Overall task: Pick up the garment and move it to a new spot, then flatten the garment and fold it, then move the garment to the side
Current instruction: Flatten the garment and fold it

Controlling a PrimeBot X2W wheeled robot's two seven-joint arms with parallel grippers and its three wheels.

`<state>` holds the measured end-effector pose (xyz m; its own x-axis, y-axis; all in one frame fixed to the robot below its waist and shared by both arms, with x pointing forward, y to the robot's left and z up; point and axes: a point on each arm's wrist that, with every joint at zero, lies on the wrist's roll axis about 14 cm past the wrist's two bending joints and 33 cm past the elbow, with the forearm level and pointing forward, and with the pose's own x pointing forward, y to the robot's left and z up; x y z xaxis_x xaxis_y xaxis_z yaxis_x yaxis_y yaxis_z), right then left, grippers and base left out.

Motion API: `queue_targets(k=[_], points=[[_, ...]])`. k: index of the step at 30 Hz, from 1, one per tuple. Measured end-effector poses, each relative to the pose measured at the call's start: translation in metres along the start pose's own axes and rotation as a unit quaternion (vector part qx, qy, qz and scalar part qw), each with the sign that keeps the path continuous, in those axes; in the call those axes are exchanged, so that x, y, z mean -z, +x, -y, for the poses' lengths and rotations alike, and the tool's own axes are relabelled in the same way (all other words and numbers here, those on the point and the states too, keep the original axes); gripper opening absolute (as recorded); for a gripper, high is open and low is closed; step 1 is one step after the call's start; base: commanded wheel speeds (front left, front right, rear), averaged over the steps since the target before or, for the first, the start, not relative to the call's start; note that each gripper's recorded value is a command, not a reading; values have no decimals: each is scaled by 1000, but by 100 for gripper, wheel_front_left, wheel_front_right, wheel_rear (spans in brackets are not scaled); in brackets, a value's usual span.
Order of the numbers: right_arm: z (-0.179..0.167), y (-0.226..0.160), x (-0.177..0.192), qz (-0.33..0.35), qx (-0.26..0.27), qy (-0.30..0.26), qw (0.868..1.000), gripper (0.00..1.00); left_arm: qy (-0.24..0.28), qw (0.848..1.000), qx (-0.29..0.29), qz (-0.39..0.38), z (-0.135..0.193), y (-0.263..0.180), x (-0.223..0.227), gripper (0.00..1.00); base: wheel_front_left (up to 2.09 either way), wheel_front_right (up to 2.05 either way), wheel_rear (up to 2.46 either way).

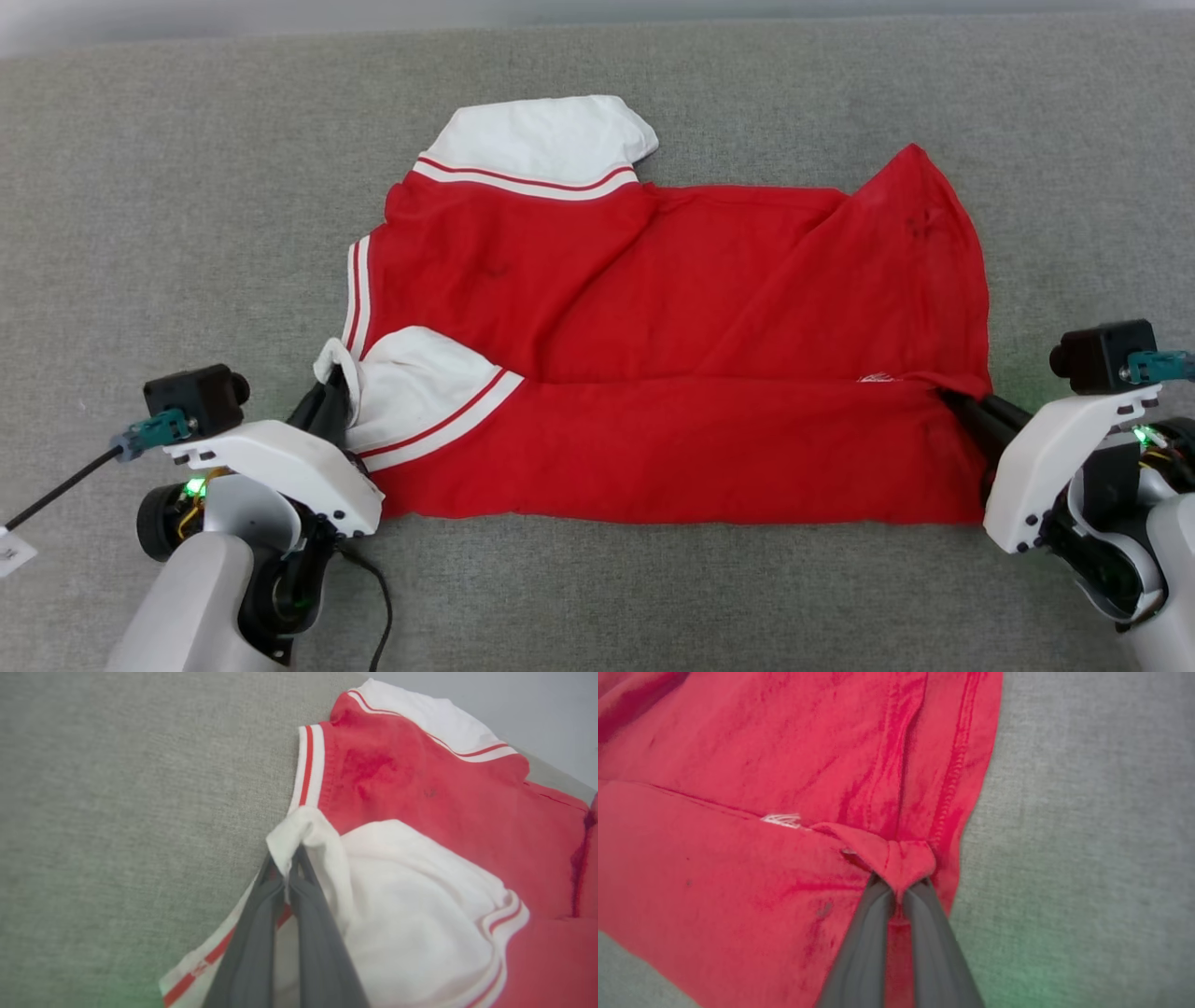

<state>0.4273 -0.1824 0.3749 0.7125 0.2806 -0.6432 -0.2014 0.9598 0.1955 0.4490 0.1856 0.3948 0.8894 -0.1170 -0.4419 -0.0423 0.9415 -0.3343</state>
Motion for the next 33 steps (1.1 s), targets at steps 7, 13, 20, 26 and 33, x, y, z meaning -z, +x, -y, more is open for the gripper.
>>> queue_targets(k=[7,13,20,26,33], points=[[-2,4,-4,32,-7,-1,999,100,-26,1000,2,-9,-2,2,8,100,0,0,0],[5,-21,-13,102,7,-4,995,100,-23,1000,-3,10,-11,-16,-6,100,0,0,0],[6,-70,-52,243,36,-23,969,100,19,1000,11,21,-15,-43,-41,100,0,0,0],[-2,-114,-74,328,60,-34,942,100,80,995,42,-39,-6,-62,-56,100,0,0,0],[-9,-141,-79,353,79,-38,931,100,119,975,53,-183,-3,-71,-26,100,0,0,0]])
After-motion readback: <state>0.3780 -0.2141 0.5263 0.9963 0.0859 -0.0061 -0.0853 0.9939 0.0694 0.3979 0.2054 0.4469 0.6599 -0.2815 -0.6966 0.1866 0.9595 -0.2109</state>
